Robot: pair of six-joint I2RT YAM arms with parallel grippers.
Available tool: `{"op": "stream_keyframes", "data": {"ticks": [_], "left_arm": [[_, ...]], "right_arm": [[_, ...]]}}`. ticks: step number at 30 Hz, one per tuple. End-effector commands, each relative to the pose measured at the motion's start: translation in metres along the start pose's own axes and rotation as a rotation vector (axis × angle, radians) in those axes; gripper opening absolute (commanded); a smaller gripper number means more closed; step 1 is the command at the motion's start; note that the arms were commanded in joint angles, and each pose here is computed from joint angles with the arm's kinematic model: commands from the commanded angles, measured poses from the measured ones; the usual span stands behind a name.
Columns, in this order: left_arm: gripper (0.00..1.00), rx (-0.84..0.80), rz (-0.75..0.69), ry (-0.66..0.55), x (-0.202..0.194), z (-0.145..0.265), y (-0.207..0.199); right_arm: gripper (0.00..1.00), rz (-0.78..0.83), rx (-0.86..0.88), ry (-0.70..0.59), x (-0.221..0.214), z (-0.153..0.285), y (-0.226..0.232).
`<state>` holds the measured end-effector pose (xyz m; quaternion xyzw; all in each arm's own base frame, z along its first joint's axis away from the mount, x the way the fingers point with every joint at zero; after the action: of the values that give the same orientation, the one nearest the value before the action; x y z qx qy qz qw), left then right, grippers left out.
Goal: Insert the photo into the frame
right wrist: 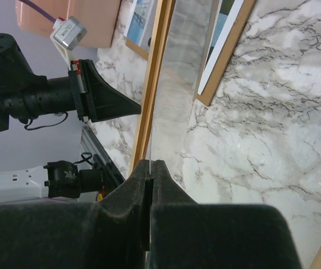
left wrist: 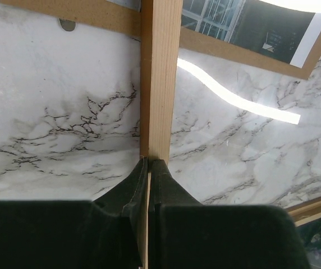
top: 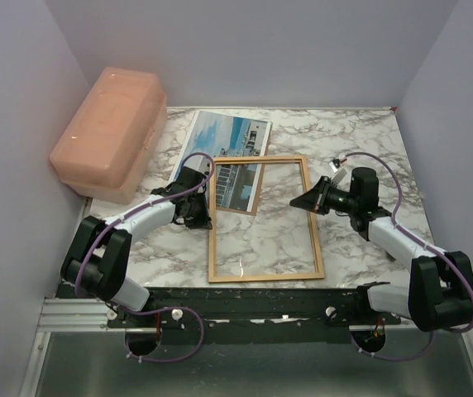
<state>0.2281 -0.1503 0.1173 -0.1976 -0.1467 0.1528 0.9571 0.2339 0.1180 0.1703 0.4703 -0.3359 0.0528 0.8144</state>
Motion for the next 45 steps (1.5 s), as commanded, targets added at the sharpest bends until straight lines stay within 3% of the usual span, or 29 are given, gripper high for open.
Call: {"op": "stream_keyframes", "data": {"ticks": [1,15,31,45], "left_arm": [[0.04,0.121,-0.014,0.083,-0.018,-0.020,0.024],[0.04,0.128,-0.015,0.087,-0.018,-0.021,0.025],[0.03,0.131,-0.017,0.092,-0.018,-0.023,0.025],[0.03,0.134,-0.019,0.099,-0.019,-0.024,0.026]], "right_arm": [[0.00,0.082,0.062,-0.069,0.005,-0.004,0.010],[0.01,0.196,0.136,-0.159,0.005,0.016,0.033],[0.01,0.067,-0.042,-0.176,0.005,0.005,0.010],[0.01,0.083,0.061,-0.178,0.019,0.000,0.020]]}}
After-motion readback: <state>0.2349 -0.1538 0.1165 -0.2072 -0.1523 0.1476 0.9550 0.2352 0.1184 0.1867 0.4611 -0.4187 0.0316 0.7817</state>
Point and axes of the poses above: each gripper's point midway between its finger pads, its own z axis back along the fingers, its own y axis along the line the jaws close on, x = y × z, the point moved 9 cm from there along z, back along the fingers, and after that the axes turned 10 degrees about z, right-handed, at the moved point
